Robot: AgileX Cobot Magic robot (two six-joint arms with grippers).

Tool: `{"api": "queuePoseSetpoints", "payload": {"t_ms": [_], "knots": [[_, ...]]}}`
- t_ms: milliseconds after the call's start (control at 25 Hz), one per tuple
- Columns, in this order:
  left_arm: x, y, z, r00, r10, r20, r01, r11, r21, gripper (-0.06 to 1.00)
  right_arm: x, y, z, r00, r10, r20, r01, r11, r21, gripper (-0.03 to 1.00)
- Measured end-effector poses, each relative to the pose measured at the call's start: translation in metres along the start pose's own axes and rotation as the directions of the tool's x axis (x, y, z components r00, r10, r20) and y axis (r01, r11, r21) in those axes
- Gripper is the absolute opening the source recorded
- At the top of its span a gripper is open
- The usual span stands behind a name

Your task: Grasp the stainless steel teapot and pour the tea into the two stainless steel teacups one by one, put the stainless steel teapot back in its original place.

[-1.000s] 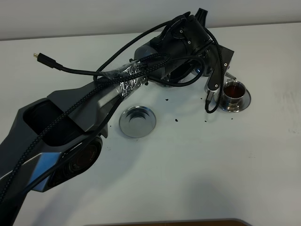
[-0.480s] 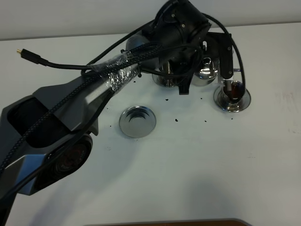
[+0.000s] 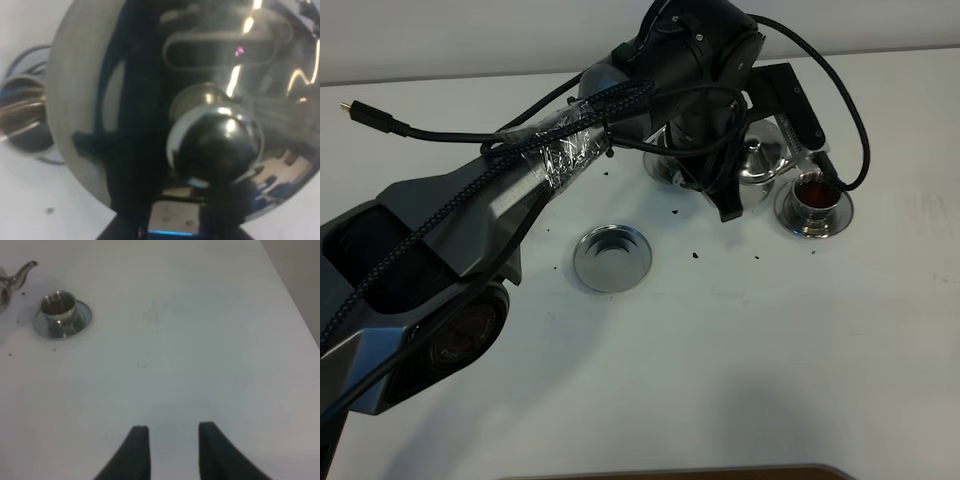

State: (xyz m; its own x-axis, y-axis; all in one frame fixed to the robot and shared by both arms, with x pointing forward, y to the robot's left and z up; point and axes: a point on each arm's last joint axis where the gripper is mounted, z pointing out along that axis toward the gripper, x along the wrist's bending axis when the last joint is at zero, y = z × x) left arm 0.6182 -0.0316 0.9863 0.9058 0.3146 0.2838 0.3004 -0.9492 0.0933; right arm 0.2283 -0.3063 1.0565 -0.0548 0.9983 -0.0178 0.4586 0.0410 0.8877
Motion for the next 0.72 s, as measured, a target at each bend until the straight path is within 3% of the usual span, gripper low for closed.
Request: {"api": "queuePoseSetpoints", "payload": {"t_ms": [360,720], "knots": [[0.001,-0.002,0.015,0.997,-0.067,0.045,0.067,0.998,0.012,0.25,0.0,0.0,0.0,1.0,0.0,0.0,0.0,1.0,0.0,0.24],[0.036,-0.023,-0.018,0.991,-0.13,-0.008,0.13,0.991,-0.032,0.25,0.0,0.0,0.0,1.0,0.0,0.0,0.0,1.0,0.0,0.24]]}}
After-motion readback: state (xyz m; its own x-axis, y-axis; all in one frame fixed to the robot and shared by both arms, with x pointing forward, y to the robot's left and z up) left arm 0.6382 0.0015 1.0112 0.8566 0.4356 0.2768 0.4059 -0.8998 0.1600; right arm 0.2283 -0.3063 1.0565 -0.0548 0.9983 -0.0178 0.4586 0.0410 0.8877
